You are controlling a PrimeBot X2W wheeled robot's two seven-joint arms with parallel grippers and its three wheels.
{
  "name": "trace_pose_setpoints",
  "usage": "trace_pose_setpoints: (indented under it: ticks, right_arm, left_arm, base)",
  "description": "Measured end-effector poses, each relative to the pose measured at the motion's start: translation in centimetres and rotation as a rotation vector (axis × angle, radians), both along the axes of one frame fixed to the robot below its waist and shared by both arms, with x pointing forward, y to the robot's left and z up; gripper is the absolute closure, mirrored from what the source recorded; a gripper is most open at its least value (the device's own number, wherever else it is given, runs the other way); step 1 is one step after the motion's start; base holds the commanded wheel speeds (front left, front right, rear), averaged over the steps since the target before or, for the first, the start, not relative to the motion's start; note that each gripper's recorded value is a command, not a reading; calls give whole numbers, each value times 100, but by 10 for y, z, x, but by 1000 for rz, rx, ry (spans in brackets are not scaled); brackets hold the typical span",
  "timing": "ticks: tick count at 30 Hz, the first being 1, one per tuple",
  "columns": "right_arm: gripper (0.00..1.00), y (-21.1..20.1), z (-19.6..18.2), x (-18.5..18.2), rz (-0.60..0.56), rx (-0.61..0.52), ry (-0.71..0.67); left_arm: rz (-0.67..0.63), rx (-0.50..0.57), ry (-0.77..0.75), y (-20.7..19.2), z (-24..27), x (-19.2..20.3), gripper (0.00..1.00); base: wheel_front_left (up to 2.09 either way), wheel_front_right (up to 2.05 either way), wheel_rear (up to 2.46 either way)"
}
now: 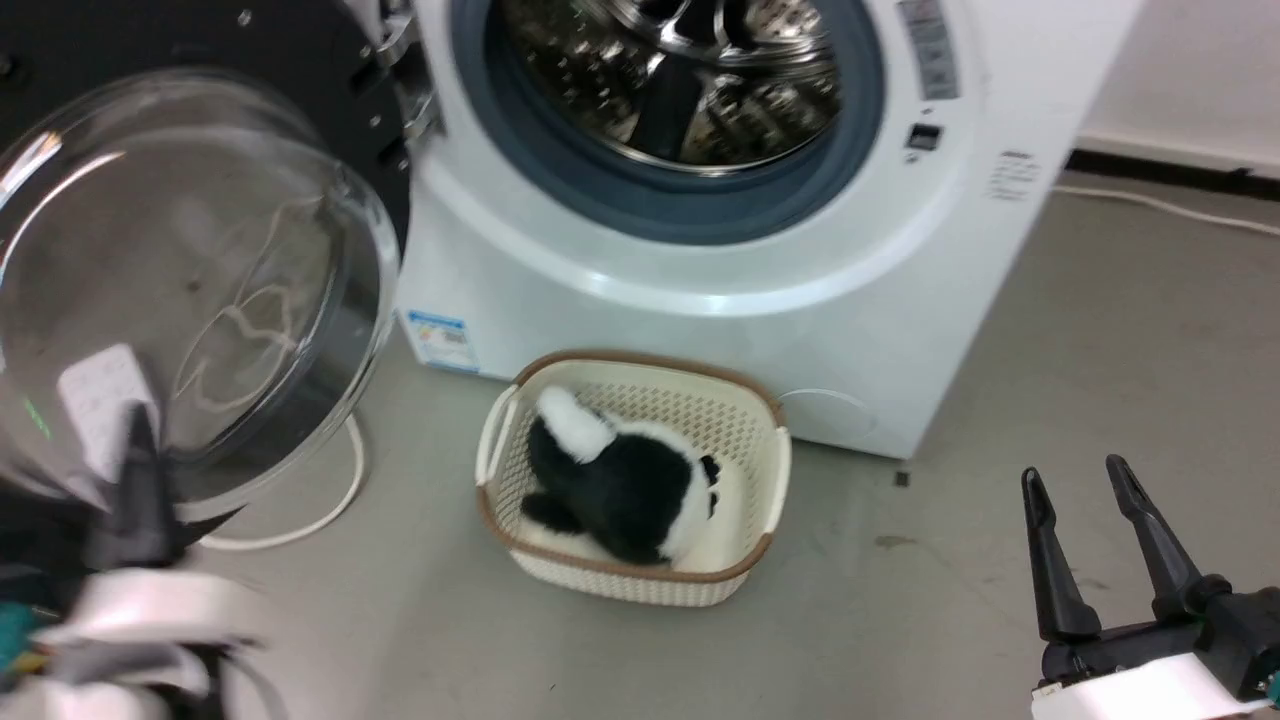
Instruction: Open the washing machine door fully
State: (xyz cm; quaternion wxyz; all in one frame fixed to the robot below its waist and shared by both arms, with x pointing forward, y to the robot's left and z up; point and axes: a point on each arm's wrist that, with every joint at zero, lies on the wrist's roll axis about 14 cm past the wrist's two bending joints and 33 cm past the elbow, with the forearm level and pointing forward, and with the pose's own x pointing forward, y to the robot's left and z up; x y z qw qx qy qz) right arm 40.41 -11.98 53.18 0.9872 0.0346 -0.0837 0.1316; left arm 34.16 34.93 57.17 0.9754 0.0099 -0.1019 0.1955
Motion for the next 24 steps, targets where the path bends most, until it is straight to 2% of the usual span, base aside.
trace_pose_setpoints:
  ticks: [1,2,3,4,8,15,24]
  right_arm:
    - [0,-3,4,-2,-11,2,-11]
    - [0,-7,8,-5,-23,-3,-22]
    - [0,-10,11,-7,-33,-11,-32]
    - [0,-13,14,-10,-41,-19,-42]
    - [0,-30,26,-22,-97,-37,-77]
    - [0,-49,25,-33,-156,-46,-74]
    - [0,-62,17,-42,-199,-53,-48]
  left_arm:
    - [-35,-17,-15,-15,0,2,59]
    - [-75,-30,-23,-32,0,4,59]
    - [-114,-43,-25,-48,-2,6,7]
    - [-142,-56,-27,-60,-4,8,0]
    - [-244,-78,-2,-103,-16,14,0]
    - [-344,-88,30,-148,-32,22,0]
    - [-422,-52,91,-185,-53,23,0]
  base:
    - [0,0,0]
    - [0,0,0]
    - [0,0,0]
    - [0,0,0]
    - [0,0,0]
    - [0,0,0]
    - [0,0,0]
